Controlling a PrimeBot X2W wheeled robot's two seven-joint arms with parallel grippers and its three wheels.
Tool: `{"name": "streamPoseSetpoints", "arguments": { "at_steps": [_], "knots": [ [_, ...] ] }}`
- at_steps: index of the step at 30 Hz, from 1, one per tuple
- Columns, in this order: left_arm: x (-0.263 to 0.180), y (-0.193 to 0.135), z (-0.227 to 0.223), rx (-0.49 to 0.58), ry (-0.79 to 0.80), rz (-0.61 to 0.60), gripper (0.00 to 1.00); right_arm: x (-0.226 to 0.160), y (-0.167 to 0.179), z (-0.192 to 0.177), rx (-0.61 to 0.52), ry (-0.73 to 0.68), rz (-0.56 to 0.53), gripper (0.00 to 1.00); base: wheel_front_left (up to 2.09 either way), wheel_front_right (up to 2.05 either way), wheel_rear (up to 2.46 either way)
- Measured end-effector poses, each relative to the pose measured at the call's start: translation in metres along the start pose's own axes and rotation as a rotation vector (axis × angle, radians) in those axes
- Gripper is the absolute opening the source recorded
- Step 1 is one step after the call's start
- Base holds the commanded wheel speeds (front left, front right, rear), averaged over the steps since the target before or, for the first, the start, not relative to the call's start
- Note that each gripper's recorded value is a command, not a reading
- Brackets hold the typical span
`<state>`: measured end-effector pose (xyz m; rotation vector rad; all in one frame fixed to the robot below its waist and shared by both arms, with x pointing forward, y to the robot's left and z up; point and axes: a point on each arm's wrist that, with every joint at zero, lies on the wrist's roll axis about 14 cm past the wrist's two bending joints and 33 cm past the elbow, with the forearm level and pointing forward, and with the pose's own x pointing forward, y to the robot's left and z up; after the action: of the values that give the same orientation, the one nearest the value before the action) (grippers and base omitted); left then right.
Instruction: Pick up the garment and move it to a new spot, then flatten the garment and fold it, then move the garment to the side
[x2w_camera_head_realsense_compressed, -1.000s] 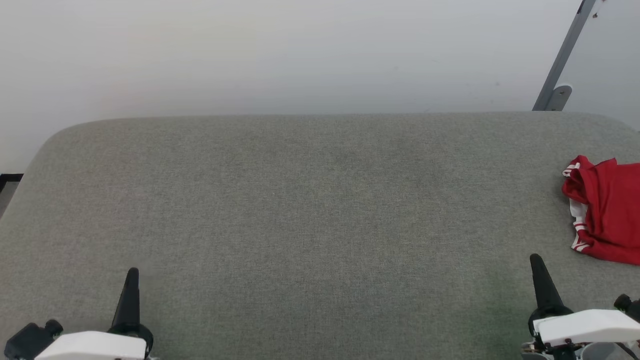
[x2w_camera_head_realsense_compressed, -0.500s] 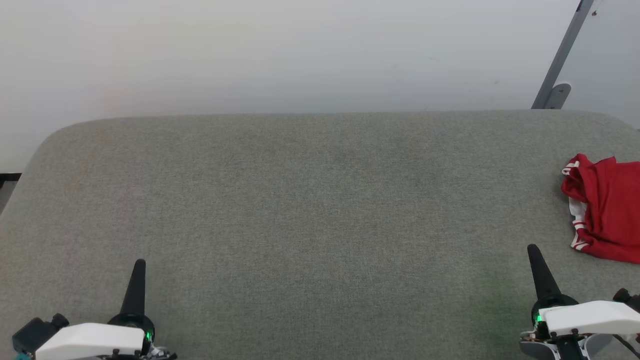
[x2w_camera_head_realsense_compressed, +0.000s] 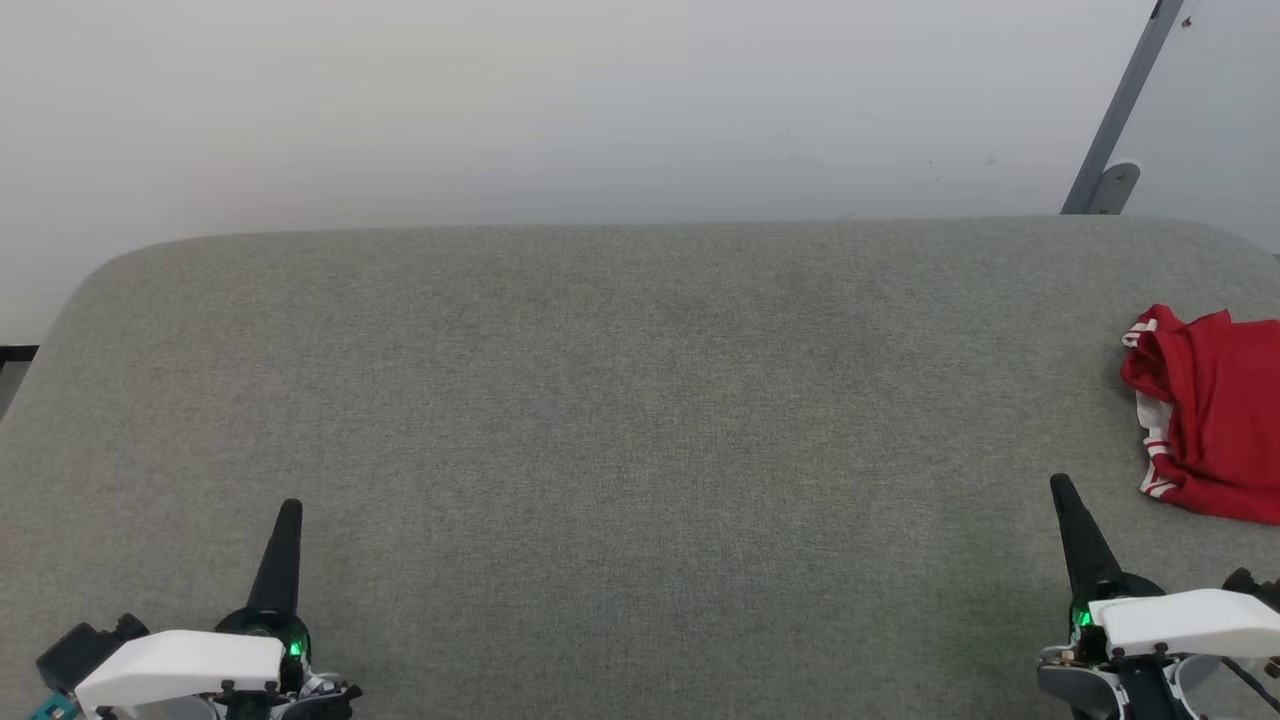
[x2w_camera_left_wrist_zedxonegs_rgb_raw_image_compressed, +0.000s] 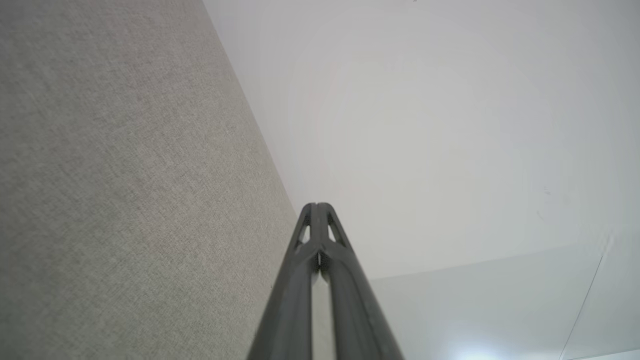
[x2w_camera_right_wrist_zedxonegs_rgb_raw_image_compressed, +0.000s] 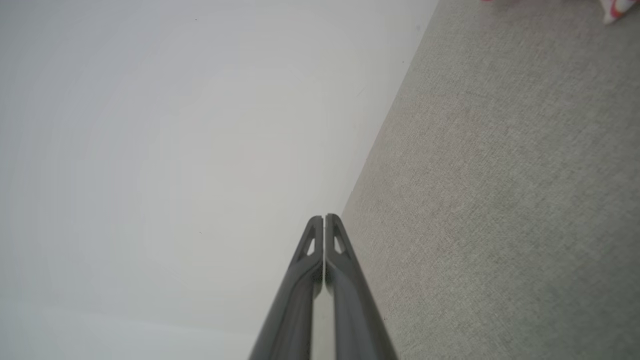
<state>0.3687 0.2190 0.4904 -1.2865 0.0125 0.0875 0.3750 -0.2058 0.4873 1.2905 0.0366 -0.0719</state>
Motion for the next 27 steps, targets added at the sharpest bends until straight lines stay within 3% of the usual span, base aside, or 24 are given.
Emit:
{"name": "streamPoseSetpoints", "arguments": {
  "at_steps": [27],
  "knots": [
    [0.011, -0.012, -0.011, -0.199, 0.034, -0.033, 0.0, 0.009, 0.014, 0.0, 0.194, 0.014, 0.043, 0.0, 0.0, 0.0, 0.0]
  ]
}}
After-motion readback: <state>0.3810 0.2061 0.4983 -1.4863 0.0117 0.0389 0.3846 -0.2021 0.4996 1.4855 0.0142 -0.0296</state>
